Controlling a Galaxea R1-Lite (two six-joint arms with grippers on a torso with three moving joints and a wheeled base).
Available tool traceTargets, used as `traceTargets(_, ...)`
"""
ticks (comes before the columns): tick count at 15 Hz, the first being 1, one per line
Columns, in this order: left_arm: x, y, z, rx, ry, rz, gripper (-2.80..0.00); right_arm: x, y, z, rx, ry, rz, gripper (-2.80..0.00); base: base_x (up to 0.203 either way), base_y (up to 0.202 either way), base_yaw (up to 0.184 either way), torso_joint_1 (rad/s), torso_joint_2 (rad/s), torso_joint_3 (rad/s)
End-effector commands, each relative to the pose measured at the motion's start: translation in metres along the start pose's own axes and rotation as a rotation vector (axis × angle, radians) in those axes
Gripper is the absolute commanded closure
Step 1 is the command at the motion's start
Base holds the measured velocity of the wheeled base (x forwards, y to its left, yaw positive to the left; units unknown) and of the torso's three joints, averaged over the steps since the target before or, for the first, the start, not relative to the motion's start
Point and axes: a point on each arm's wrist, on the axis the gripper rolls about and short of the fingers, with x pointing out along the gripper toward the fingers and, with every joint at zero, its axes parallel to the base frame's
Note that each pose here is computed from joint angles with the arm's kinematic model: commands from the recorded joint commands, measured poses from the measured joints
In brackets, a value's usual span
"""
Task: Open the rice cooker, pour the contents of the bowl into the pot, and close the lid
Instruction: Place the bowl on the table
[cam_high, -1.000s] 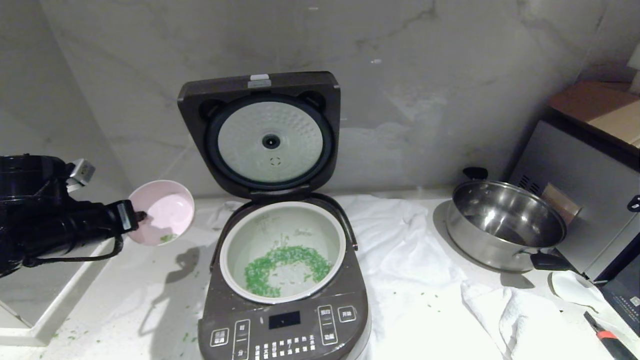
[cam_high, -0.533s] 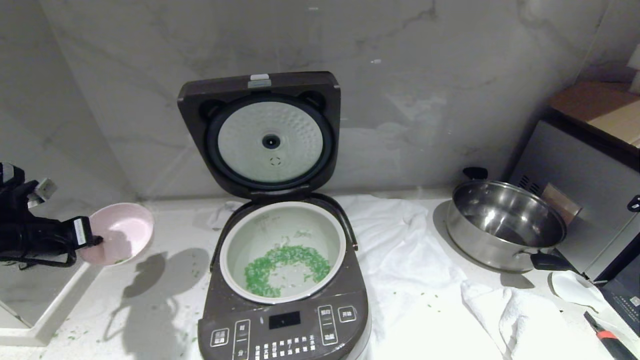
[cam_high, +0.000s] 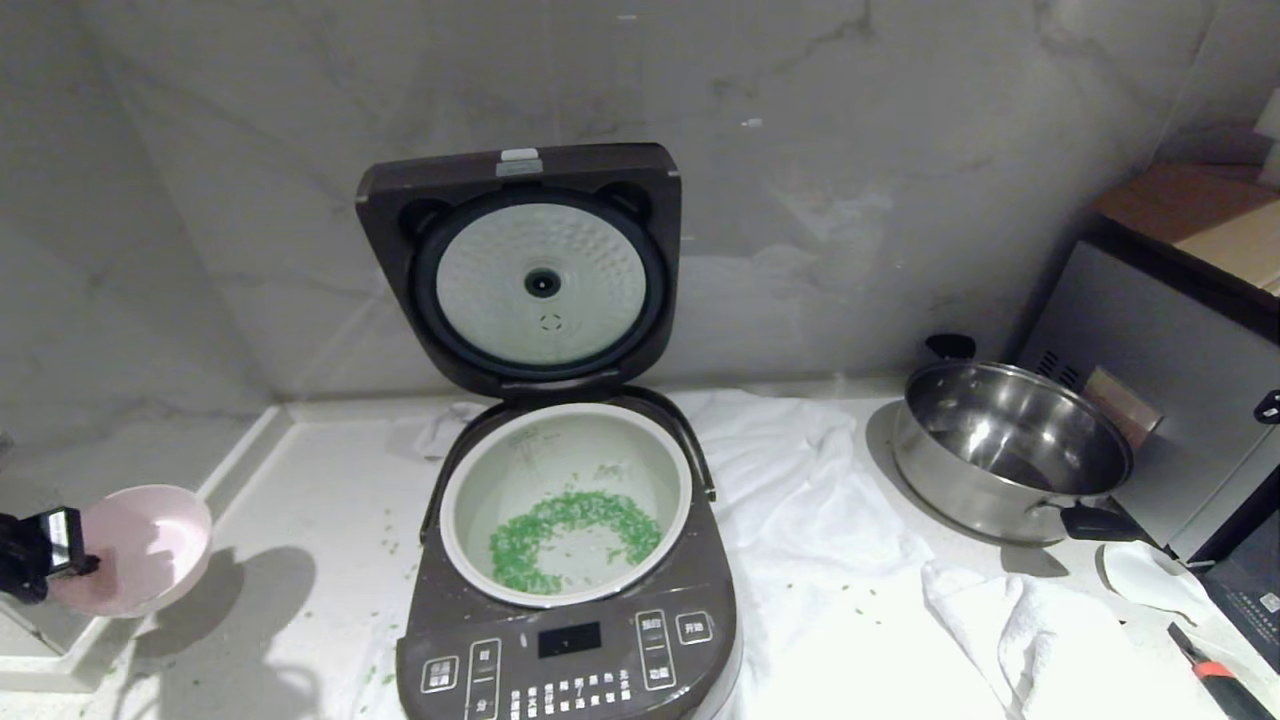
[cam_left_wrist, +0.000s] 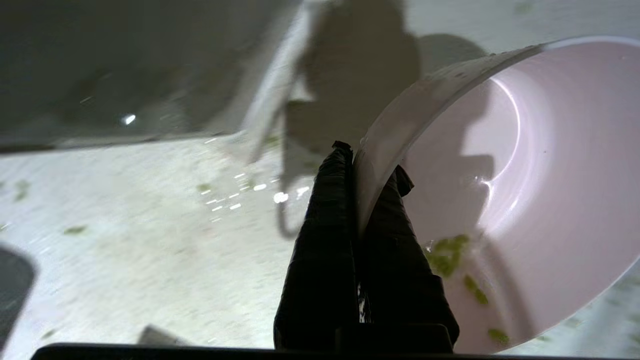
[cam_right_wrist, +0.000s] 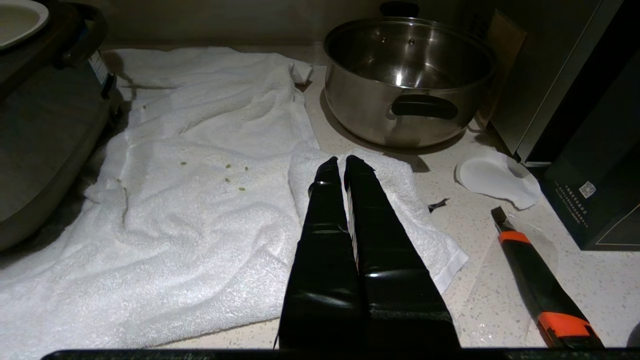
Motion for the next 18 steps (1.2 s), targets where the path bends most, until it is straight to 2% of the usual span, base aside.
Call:
traceTargets(1,0.017,0.020,-0.013,-0.025,0.084,0.073,0.00,0.000,0.000,0.000,0.000,0.000,0.000,0.00,0.000,0.000,0.000,0.000,0.00,0.000)
traceTargets(4,0.035,0.036,-0.021,-0.063,0.152,0.101,0.00,0.000,0.000,0.000,0.000,0.000,0.000,0.00,0.000,0.000,0.000,0.000,0.00,0.000)
traceTargets(7,0.048,0.044,-0.029,-0.085,0.200,0.106,0.00,0.000,0.000,0.000,0.000,0.000,0.001,0.00,0.000,0.000,0.000,0.000,0.00,0.000)
traceTargets(10,0.049,0.039,-0.041,-0.079,0.241,0.093,0.00,0.000,0.000,0.000,0.000,0.000,0.000,0.00,0.000,0.000,0.000,0.000,0.00,0.000)
traceTargets(14,0.053,0.027,-0.073,-0.040,0.354,0.044,0.00,0.000,0.000,0.000,0.000,0.000,0.001,0.00,0.000,0.000,0.000,0.000,0.00,0.000)
traceTargets(16,0.053,0.026,-0.075,-0.038,0.362,0.046,0.00,0.000,0.000,0.000,0.000,0.000,0.001,0.00,0.000,0.000,0.000,0.000,0.00,0.000)
traceTargets(18,0.051,0.035,-0.074,-0.059,0.352,0.067,0.00,0.000,0.000,0.000,0.000,0.000,0.001,0.00,0.000,0.000,0.000,0.000,0.00,0.000)
